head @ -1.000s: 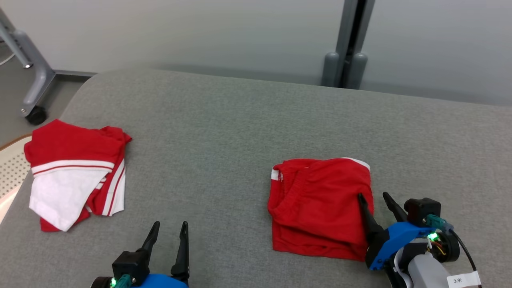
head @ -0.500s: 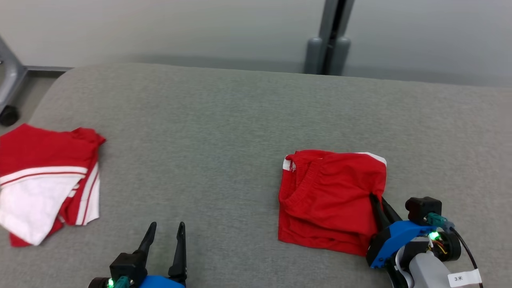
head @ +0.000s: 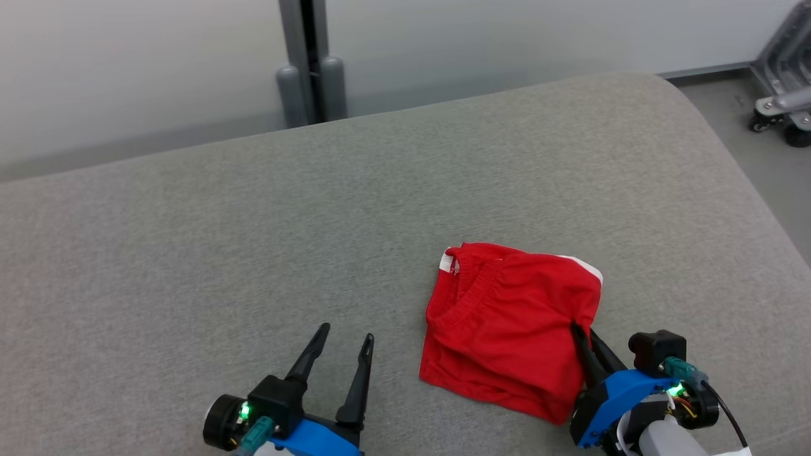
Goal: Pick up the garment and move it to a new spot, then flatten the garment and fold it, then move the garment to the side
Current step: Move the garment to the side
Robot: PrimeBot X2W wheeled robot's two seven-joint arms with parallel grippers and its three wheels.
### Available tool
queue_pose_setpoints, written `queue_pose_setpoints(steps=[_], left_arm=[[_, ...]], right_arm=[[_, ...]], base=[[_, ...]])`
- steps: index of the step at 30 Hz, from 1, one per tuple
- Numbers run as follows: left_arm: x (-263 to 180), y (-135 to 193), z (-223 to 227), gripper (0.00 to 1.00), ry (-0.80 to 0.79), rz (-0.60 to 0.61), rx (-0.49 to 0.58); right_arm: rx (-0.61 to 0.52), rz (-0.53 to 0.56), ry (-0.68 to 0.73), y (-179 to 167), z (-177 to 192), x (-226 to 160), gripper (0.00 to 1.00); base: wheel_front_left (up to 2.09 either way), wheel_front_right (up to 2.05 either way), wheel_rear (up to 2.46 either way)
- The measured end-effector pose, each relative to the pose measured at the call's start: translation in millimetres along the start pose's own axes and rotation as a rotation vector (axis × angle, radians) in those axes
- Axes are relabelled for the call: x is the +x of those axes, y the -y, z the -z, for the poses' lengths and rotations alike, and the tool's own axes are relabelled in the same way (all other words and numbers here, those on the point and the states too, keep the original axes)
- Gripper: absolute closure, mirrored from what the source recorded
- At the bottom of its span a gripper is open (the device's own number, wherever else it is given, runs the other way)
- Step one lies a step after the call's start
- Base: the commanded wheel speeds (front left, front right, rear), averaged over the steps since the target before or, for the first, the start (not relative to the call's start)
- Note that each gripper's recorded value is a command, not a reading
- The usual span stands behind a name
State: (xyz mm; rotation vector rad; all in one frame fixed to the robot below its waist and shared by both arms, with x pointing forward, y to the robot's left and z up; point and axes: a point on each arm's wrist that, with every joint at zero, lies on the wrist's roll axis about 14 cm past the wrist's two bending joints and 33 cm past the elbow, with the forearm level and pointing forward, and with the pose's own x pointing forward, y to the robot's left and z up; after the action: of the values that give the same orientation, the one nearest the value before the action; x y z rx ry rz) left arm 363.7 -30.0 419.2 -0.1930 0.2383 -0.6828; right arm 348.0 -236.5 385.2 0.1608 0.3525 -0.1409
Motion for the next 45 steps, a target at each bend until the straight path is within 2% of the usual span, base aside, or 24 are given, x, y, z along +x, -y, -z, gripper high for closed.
queue_pose_setpoints(steps=[5,11,17,25,31,37,38,39,40,41,45], left_arm=[[11,45,4,0.00,-0.016,0.147,0.022],[8,50,16,0.00,-0.053,0.176,0.024],[4,21,25,0.00,-0.082,0.119,0.033],[-2,-28,28,0.00,-0.085,-0.002,0.026],[-7,-56,33,0.00,-0.094,-0.074,0.018],[-10,-68,37,0.00,-0.102,-0.103,0.013],[-9,-69,37,0.00,-0.101,-0.108,0.012],[-9,-71,36,0.00,-0.100,-0.111,0.013],[-9,-71,36,0.00,-0.100,-0.112,0.014],[-8,-71,36,0.00,-0.100,-0.113,0.014],[-9,-74,34,0.00,-0.094,-0.129,0.011]], right_arm=[[0.032,0.069,0.024,23,-2,-18,1.00],[0.010,0.089,0.032,30,-7,-15,1.00],[-0.156,0.107,0.052,48,-40,19,1.00],[-0.364,0.259,-0.012,126,-85,53,1.00],[-0.427,0.366,-0.050,164,-107,70,1.00],[-0.457,0.434,-0.045,176,-122,80,1.00],[-0.466,0.444,-0.039,178,-125,80,0.93],[-0.472,0.453,-0.021,178,-131,81,0.66],[-0.474,0.460,-0.002,178,-136,81,0.09],[-0.470,0.466,0.016,177,-140,82,0.00],[-0.452,0.449,0.123,160,-158,88,0.00]], base=[[0.00,0.00,0.00],[0.00,0.00,0.00],[0.00,0.00,0.00],[0.00,0.00,0.00],[0.00,0.00,0.00],[0.00,0.00,0.00],[0.00,0.00,0.00],[0.00,0.00,0.00],[0.00,0.00,0.00],[0.00,0.00,0.00],[0.00,0.00,0.00]])
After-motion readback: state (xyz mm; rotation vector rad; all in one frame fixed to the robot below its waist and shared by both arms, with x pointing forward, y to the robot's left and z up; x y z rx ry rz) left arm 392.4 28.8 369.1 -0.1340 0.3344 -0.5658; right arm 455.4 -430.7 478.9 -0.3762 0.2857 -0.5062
